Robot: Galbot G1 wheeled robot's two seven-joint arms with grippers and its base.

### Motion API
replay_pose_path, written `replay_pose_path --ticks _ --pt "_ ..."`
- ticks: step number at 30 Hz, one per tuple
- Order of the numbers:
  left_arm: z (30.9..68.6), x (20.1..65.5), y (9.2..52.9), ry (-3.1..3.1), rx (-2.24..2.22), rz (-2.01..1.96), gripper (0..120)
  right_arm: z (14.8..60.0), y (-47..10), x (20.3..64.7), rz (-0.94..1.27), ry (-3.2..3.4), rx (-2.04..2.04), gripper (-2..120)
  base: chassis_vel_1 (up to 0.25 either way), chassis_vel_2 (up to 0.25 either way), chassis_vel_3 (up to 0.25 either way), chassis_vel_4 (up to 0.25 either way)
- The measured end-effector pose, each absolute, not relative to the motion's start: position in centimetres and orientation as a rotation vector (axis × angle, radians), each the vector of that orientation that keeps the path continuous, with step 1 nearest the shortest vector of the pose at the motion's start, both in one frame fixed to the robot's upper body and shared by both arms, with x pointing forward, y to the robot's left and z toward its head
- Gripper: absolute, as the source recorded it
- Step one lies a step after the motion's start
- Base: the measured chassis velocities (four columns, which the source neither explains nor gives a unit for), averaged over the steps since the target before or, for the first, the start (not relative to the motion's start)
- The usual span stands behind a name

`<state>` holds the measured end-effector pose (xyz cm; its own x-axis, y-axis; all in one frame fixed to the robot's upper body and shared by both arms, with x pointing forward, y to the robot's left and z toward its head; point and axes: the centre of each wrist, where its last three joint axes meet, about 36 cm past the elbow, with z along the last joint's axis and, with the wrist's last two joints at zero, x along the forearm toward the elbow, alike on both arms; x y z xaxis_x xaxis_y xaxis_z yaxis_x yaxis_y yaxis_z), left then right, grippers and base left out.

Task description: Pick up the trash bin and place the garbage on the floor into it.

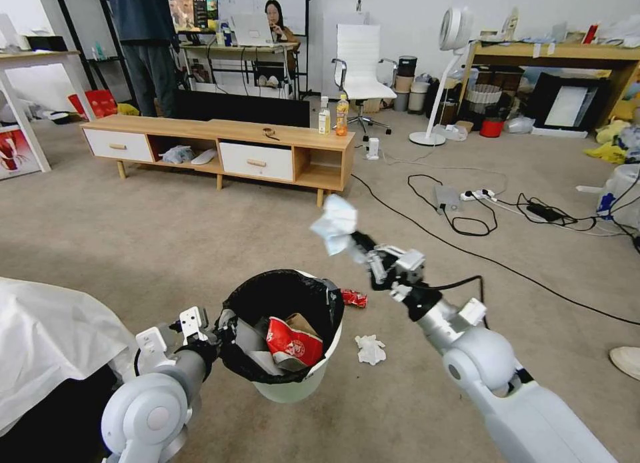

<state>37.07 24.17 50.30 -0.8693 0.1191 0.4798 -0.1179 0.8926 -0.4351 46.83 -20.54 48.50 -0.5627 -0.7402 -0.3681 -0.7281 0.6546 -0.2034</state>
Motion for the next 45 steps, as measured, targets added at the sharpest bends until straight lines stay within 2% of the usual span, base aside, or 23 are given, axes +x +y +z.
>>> replay_pose_path --ticks 14,35,37,39,40,42,43,45 --pt "50.2 37.5 24.1 -2.549 0.000 0.625 7 46.1 -16.5 46.0 0.050 2.525 -1.348 0 0.000 0.000 0.000 0.000" --pt "50.4 37.8 24.2 -2.557 0.000 0.632 7 43.3 -18.5 42.6 0.031 2.736 -1.362 0 0.000 0.000 0.000 0.000" --pt "50.4 37.7 24.2 -2.557 0.000 0.632 7 43.4 -18.5 42.6 0.030 2.743 -1.360 4 0.000 0.000 0.000 0.000" --pt "50.5 37.5 24.2 -2.558 -0.001 0.631 7 43.5 -18.4 42.5 0.030 2.752 -1.360 16 0.000 0.000 0.000 0.000" --pt "50.5 37.5 24.2 -2.558 -0.001 0.631 7 43.5 -18.4 42.5 0.030 2.752 -1.360 16 0.000 0.000 0.000 0.000" --pt "50.5 37.3 24.1 -2.560 -0.003 0.632 7 43.7 -18.3 42.4 0.037 2.757 -1.368 25 0.000 0.000 0.000 0.000" --pt "50.5 37.3 24.1 -2.560 -0.003 0.632 7 43.7 -18.3 42.4 0.037 2.757 -1.368 25 0.000 0.000 0.000 0.000" --pt "50.6 37.2 24.0 -2.561 -0.005 0.633 7 43.9 -18.4 42.2 0.046 2.769 -1.377 37 0.000 0.000 0.000 0.000"
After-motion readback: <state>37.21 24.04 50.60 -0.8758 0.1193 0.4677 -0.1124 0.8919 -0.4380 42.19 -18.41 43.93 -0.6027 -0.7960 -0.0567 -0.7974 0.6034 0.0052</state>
